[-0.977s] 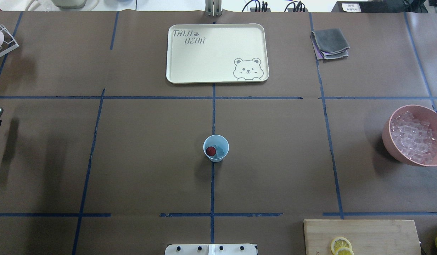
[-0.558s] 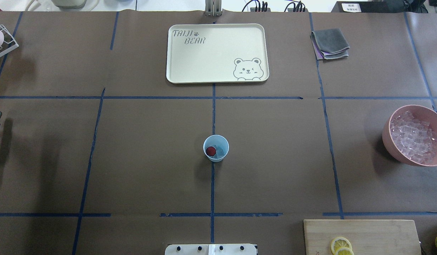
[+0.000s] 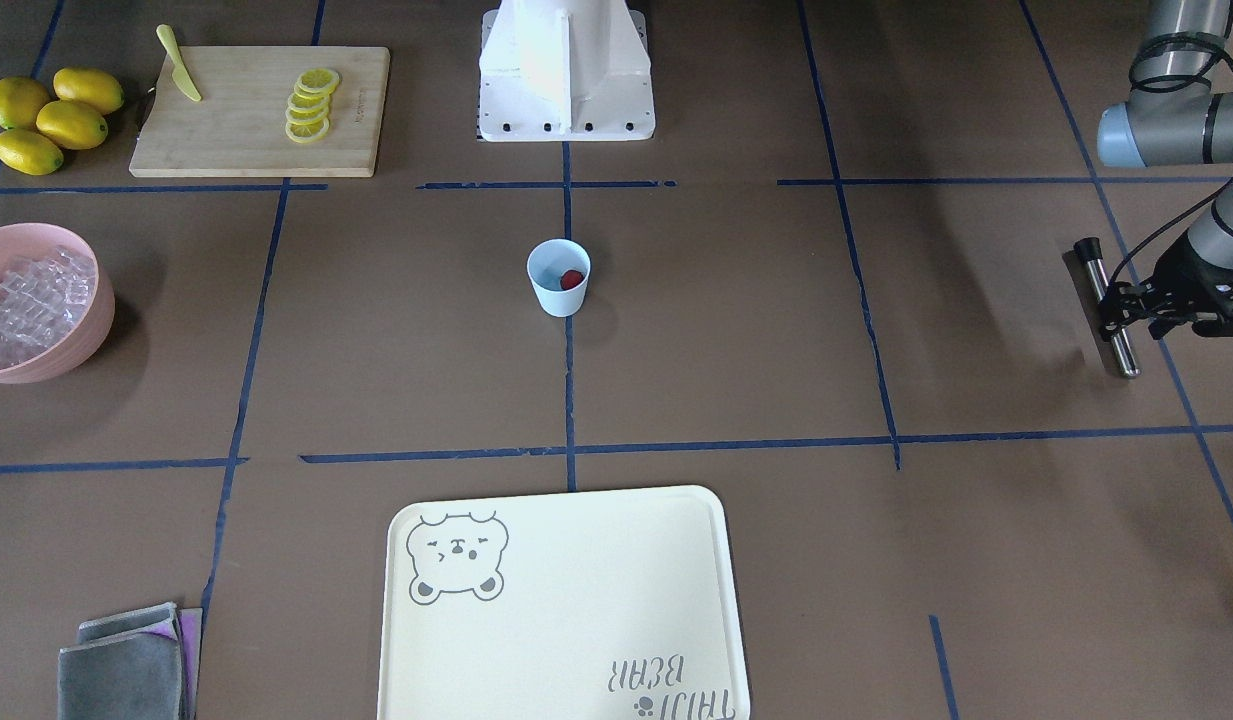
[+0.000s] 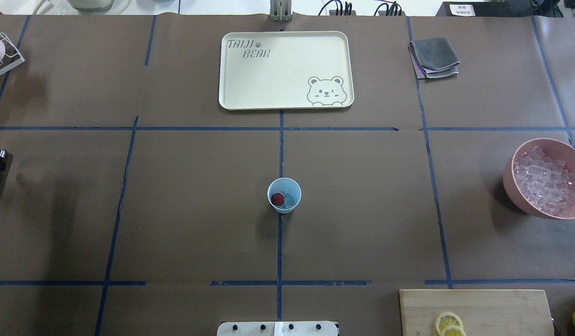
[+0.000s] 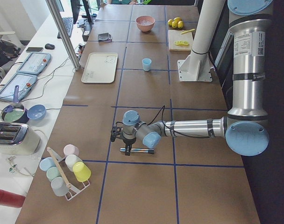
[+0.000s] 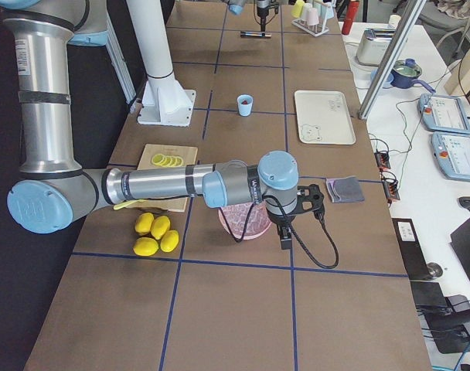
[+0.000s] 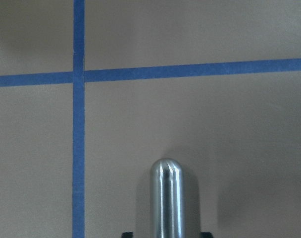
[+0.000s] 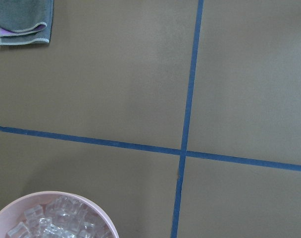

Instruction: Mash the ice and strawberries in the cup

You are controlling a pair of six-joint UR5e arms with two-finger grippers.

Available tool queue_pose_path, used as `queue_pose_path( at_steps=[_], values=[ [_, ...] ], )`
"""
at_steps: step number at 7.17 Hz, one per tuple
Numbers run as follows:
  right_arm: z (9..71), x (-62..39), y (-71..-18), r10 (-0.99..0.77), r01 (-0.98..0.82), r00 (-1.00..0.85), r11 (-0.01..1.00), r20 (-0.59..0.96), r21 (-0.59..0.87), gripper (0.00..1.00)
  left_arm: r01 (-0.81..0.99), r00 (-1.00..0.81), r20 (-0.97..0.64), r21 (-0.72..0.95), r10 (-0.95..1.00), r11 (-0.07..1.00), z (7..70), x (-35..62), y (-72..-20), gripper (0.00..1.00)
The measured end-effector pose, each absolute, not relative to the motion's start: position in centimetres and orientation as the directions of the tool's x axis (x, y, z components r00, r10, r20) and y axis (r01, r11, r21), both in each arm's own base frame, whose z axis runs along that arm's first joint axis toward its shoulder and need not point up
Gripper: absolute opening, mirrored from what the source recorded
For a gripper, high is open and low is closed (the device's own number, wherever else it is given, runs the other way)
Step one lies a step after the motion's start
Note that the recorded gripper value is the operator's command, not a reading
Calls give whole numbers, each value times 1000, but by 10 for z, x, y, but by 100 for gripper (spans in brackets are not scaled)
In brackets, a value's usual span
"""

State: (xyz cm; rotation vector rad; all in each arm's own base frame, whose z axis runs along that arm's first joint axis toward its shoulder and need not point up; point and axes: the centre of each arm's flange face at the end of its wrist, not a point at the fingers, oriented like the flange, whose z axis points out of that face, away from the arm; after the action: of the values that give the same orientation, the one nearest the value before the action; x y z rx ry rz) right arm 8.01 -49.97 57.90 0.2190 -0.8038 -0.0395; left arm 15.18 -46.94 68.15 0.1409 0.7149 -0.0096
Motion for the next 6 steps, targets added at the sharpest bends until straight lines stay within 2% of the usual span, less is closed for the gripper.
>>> queue_pose_path(
  at_steps=[3,6],
  values=[
    [580,79,-500,-115,-46,694,978,710,204,100,5,741,-664,152,98,988,666,146,-478,100],
    [582,77,-499,-114,-44,692,979,713,199,100,-115,745,-640,160,191,980,636,61,-513,100]
  ],
)
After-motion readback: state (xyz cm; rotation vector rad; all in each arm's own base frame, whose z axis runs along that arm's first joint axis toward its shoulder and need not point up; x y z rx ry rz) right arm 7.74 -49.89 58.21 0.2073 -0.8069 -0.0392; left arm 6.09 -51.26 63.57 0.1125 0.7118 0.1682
